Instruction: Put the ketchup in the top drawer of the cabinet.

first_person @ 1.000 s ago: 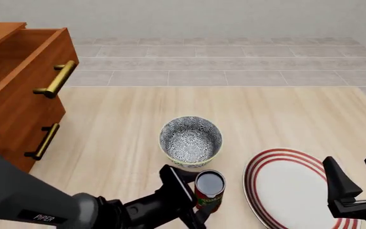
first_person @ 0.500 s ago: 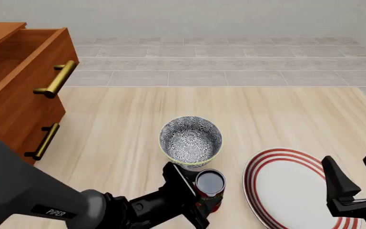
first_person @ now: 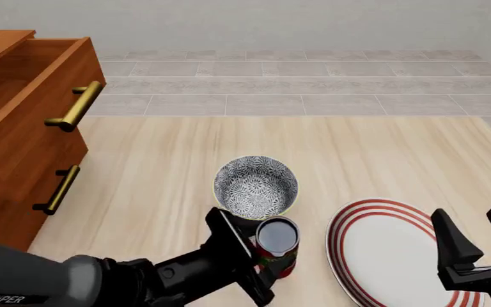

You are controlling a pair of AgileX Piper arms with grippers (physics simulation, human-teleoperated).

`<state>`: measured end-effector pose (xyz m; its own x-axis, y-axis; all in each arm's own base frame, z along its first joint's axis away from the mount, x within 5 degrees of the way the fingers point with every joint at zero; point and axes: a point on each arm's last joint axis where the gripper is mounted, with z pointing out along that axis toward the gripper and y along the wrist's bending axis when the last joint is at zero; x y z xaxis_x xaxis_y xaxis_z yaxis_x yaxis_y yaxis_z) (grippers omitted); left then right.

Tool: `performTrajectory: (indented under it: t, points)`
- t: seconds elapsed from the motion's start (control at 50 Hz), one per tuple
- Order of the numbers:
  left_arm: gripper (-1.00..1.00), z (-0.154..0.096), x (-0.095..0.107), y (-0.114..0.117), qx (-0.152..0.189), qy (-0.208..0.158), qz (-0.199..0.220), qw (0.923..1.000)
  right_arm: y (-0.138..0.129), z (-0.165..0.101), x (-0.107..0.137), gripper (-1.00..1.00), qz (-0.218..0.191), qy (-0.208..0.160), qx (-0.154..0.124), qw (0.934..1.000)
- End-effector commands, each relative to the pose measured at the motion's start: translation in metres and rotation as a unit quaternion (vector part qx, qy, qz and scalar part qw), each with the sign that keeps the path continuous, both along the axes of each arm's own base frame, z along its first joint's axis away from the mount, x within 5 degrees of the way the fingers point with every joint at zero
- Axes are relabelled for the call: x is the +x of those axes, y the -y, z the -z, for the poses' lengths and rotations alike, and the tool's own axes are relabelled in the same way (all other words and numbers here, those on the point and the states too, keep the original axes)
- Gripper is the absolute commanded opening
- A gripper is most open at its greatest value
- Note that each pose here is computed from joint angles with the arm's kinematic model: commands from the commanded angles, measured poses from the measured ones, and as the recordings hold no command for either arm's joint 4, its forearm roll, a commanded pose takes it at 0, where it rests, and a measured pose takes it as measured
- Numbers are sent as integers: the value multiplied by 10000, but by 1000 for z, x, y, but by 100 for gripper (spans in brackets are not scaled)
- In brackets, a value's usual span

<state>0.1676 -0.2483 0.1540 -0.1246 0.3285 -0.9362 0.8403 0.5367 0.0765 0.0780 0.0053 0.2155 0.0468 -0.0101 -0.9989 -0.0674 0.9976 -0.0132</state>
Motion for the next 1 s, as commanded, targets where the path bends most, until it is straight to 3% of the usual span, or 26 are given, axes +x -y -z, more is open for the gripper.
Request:
performTrajectory:
  t: [0.02, 0.36, 0.56, 0.64, 0.8, 0.82, 1.0]
  points:
    - [-100, -35, -6, -20, -244, 191, -87, 9995, 0, 0, 0, 100, 1, 3, 4, 10000]
    - [-100, -94, -32, -60, -806, 496, -145, 9954, 0, 0, 0, 100, -4, -13, 10, 10000]
    - [-100, -112, -43, -81, -861, 630, -214, 9941, 0, 0, -1, 100, -15, -3, 31, 10000]
    - [-100, -121, -52, -99, -776, 1079, -224, 9909, 0, 0, -1, 100, -16, 3, 42, 10000]
    - [-100, -142, -68, -115, -919, 1104, -144, 9895, 0, 0, -1, 100, -32, -1, 43, 10000]
    - [-100, -146, -74, -126, -918, 1308, -178, 9870, 0, 0, -1, 100, -30, 3, 43, 10000]
    - [-100, -153, -92, -156, -931, 1312, -344, 9864, -1, 0, -2, 100, -50, 8, 56, 10000]
